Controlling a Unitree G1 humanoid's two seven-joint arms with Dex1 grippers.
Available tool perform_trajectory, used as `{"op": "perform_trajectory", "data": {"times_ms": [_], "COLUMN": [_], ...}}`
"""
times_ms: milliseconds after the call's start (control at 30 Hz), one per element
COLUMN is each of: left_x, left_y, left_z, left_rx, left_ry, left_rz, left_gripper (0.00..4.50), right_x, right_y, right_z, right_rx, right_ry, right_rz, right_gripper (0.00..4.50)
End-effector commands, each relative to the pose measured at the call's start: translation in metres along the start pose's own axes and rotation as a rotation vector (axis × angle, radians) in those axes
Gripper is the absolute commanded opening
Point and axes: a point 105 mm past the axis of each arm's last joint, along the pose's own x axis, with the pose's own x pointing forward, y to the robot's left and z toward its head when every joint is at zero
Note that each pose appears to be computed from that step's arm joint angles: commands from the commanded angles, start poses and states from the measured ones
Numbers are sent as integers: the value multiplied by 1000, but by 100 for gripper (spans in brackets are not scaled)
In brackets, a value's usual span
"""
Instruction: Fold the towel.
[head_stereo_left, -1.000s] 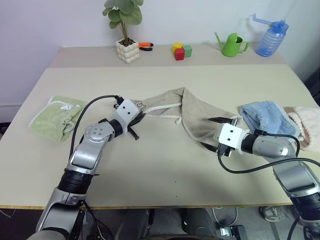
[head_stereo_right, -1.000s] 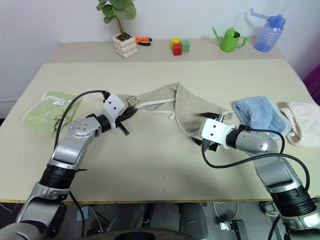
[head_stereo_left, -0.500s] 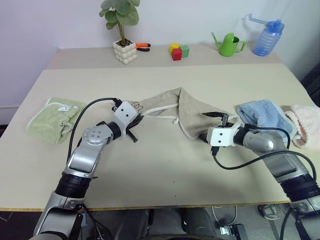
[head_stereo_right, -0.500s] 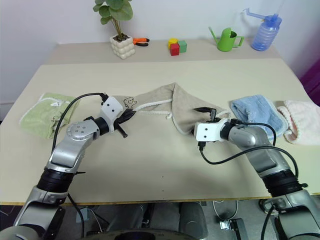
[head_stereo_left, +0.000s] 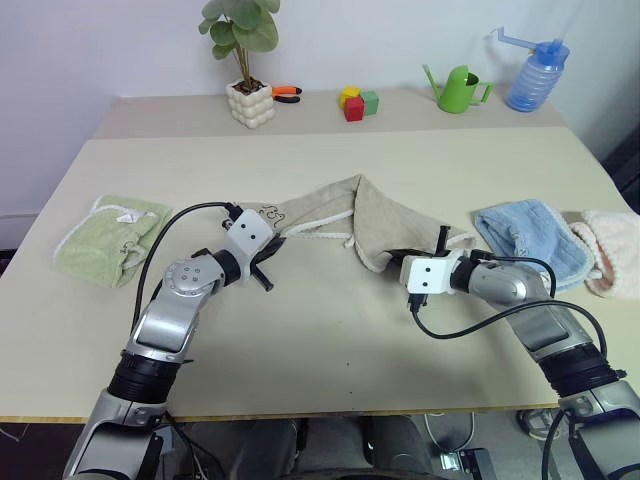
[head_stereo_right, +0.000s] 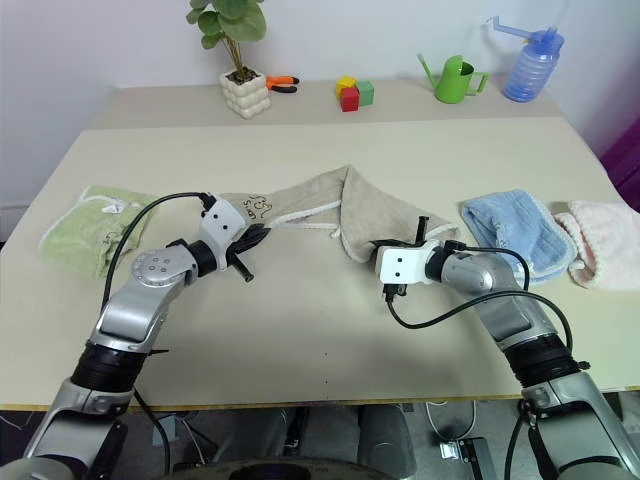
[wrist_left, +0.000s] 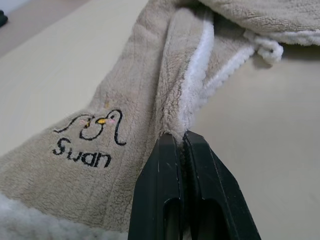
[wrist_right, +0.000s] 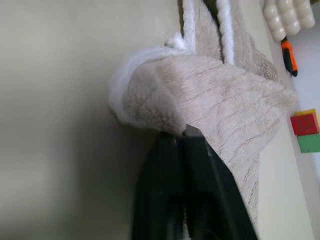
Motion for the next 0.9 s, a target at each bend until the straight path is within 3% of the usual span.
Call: {"op": "perform_trajectory", "data": {"times_ms": [33, 200, 333, 400, 500, 600, 767, 900], "left_x": [-20, -46, -54, -55, -61, -74, -85, -84], "left_y": [23, 63, 113, 143, 195, 221, 233, 193], "left_z": [9, -1, 18, 40, 95, 132, 147, 101], "left_rx": [23, 45, 75, 93, 119, 134, 152, 214], "left_ry": [-27, 8, -64, -135, -292, -409, -454, -343], "left_rz": [75, 202, 408, 527, 730, 832, 837, 564], "left_gripper": [0, 0, 0, 0, 0, 0, 0, 0], "right_x": [-12, -29, -41, -48, -65, -79, -87, -69], "right_y": [-22, -58, -108, -142, -204, -239, -254, -209], "right_z": [19, 15, 7, 6, 9, 19, 32, 34], "right_rx": [20, 49, 39, 16, -31, -54, -37, 66], "right_ry": [-79, -56, -12, 4, 19, -9, -86, -191], "right_rz": [-81, -211, -386, -494, -706, -831, -876, -668], "right_gripper": [6, 6, 6, 6, 6, 6, 6, 6]}}
